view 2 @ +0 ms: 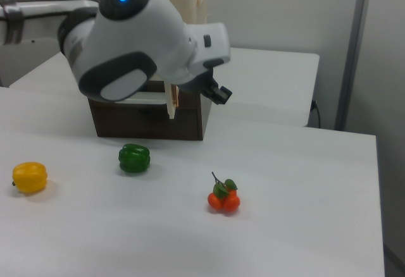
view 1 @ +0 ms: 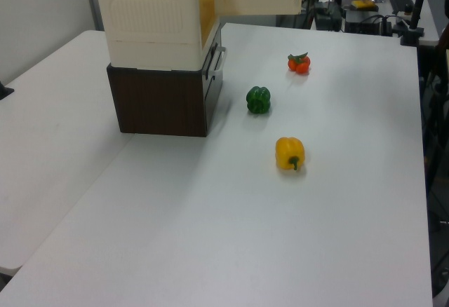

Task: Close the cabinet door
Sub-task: 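Push the gripper against the open door's outer face, swinging it shut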

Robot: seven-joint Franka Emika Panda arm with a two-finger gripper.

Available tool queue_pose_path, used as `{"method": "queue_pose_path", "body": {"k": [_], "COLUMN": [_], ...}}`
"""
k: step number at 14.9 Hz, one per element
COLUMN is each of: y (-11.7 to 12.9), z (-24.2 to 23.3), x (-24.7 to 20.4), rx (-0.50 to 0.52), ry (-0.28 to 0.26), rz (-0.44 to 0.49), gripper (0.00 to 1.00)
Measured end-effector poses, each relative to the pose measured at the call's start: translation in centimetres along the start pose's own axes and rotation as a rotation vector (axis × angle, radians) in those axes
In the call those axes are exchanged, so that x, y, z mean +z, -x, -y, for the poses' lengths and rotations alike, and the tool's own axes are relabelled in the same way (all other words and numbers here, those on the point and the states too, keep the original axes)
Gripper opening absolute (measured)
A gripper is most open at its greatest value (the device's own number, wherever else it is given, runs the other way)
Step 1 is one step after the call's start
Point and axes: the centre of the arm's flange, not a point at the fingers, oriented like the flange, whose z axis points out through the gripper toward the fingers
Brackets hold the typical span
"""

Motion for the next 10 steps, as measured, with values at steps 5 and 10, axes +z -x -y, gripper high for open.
{"method": "queue_pose_path", "body": {"k": [5,10], "y": [0.3,0.6], "z": [2.8,6.5], "x": [2.3,3.5], "rx": [0.069,0.052], "ry": [-0.093,-0.154], "rz": [-0.017,-0.003], "gripper": [0.01,0.01]}}
